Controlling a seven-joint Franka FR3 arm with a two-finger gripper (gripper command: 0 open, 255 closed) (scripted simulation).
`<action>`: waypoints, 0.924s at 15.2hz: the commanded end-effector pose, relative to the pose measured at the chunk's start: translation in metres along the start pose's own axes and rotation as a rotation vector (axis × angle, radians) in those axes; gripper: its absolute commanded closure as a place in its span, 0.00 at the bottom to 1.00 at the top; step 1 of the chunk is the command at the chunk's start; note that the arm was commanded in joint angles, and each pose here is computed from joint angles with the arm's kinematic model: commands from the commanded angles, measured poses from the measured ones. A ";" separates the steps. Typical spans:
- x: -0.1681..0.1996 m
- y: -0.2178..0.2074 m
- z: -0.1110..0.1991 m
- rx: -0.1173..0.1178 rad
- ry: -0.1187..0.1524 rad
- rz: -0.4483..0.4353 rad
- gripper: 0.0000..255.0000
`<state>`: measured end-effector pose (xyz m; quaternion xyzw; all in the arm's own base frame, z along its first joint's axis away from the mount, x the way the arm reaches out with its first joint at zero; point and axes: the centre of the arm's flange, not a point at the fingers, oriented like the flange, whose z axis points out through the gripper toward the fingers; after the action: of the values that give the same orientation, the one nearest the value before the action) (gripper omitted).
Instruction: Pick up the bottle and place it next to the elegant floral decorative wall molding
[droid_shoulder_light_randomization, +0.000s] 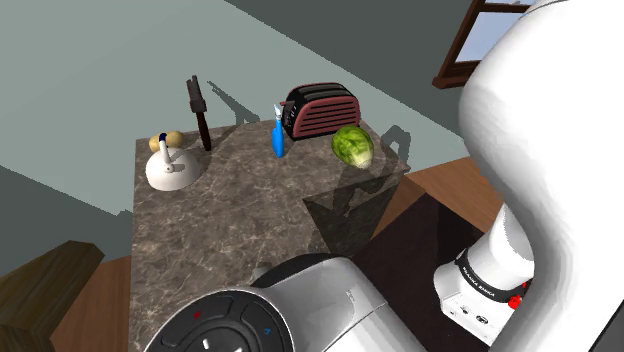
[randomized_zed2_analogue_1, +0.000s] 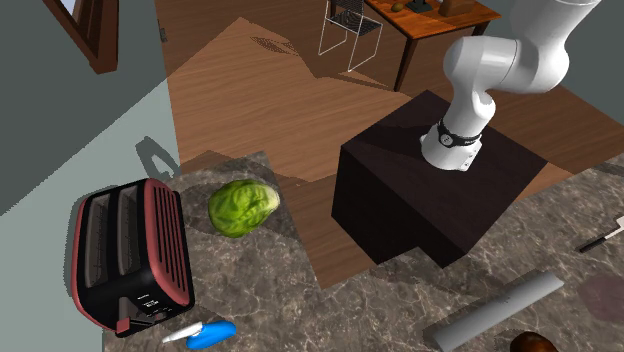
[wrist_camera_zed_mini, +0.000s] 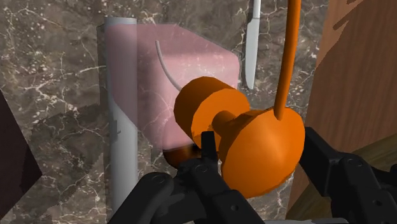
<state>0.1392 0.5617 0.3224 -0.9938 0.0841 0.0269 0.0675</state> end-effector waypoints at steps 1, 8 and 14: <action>0.001 0.002 0.011 0.000 0.000 0.000 1.00; 0.003 0.007 0.048 0.000 0.000 0.000 1.00; 0.005 0.011 0.079 0.000 0.000 0.000 1.00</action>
<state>0.1399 0.5615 0.2471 -0.9938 0.0841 0.0269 0.0675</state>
